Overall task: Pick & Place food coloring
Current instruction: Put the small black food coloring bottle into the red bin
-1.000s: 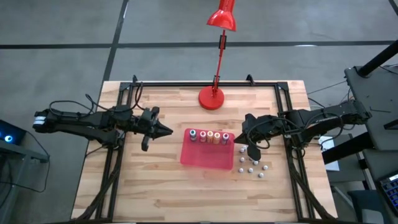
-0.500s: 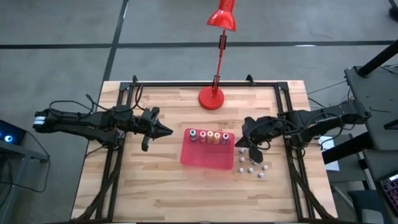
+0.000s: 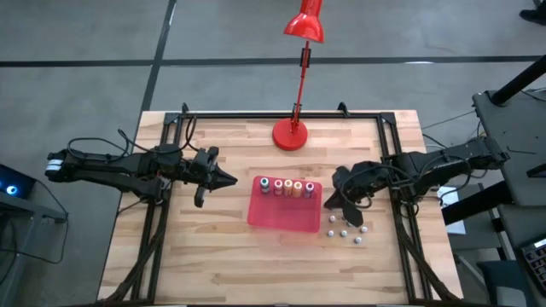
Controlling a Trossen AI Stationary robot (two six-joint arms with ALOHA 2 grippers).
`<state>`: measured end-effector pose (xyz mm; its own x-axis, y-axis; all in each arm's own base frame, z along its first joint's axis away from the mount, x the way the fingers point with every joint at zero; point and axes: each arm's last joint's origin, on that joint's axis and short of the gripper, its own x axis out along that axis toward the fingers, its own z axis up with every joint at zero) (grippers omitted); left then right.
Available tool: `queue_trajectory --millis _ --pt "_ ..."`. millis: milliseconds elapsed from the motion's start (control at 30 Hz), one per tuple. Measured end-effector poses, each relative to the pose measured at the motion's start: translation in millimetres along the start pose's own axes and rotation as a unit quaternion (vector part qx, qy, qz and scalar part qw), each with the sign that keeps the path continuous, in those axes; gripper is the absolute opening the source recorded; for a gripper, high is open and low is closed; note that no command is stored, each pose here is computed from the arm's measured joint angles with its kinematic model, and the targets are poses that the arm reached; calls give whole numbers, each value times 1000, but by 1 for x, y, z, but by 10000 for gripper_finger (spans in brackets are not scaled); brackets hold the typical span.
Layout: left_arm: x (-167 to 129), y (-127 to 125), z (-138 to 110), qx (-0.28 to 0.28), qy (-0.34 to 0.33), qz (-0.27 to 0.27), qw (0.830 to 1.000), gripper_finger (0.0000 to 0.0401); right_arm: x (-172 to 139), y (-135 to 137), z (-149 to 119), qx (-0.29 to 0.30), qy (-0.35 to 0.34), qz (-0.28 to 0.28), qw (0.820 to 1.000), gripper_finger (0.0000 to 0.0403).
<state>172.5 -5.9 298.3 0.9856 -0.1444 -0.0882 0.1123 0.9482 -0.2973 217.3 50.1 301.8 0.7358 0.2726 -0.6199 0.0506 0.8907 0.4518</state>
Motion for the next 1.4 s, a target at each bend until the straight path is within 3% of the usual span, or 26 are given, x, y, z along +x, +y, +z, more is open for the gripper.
queue_trajectory --millis 267,433,733,1133,1400 --pt "0 0 0 0 0 0 1000 0 -6 5 6 -1 -4 13 1000 8" --pt "0 0 0 0 1 0 1000 0 -3 2 1 6 73 -29 997 9" --pt "0 0 -1 -4 3 1 1000 0 16 -10 -15 -59 245 -101 963 9" --pt "0 0 -1 -13 4 1 1000 0 43 -22 -22 -18 314 -147 938 10" --pt "0 0 -1 -12 4 1 1000 0 47 -30 -25 -6 345 -181 921 87"
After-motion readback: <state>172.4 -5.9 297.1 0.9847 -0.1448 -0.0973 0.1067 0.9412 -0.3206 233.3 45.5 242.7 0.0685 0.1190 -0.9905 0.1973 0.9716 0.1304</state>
